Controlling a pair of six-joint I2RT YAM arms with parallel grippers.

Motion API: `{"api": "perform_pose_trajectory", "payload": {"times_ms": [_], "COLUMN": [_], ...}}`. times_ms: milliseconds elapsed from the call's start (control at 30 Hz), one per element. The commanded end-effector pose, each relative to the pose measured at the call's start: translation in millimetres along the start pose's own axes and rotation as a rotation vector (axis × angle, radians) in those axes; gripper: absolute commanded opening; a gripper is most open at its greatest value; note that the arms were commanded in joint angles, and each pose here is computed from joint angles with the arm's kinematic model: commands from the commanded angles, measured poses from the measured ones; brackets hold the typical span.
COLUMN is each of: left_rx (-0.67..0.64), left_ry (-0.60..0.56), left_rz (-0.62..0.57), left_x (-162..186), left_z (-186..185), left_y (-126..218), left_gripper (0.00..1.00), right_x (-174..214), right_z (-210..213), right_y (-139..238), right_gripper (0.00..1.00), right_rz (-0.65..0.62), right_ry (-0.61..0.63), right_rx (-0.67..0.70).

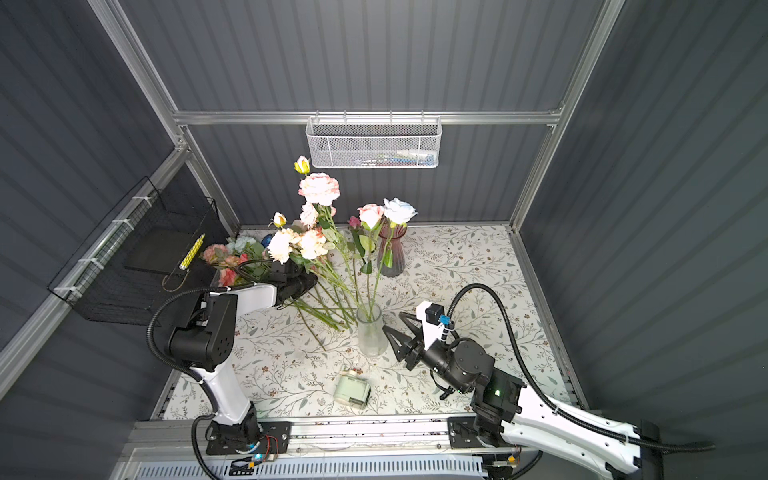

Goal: Arrange the flowers into the vase
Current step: 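Grasp a cream rose stem in the bunch with the left gripper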

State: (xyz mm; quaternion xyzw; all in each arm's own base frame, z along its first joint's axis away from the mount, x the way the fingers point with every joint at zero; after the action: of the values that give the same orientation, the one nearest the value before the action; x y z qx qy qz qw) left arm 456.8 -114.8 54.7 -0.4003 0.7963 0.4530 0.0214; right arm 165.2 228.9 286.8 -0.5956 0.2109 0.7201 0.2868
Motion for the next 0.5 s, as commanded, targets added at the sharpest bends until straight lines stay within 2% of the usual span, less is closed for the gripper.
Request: {"api": "perform_pose_trajectory", "payload": {"times_ms": [0, 167, 467], "left_rx": [-0.08, -0.095, -0.11], "left_ry": [-0.021, -0.047, -0.052], "left_rz": [-0.024, -0.017, 0.002], "left_x": [-4.1, -0.2, 8.5], "left_z": [11.4, 11.9, 16.4], "left_y": [1.8, -4.6, -12.6], "left_gripper": [0.27, 0.29, 0.25], "right_x": [1.3, 0.9, 1.2], "right_z": [-2.6, -2.9, -4.5], "right_y": [2.4, 2.1, 3.6], "right_gripper": [0.6, 0.6, 0.6], "right_rz": [-0.002, -0.003, -0.003], "right_ry": [-0.003, 0.002, -0.003], "right_rx": [0.014, 0.016, 0.023]}}
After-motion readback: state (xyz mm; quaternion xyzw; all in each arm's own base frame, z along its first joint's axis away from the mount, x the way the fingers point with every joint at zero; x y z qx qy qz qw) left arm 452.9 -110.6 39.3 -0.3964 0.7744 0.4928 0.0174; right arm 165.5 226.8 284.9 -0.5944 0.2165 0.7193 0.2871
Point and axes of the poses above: each gripper's point midway between its finger pads, its own y axis back along the fingers, its own z axis along the line the jaws close on, x = y × z, the point moved 1 cm from there along y, back along the fingers, and after that the axes turned 5 degrees about y, right-handed, at the moved point
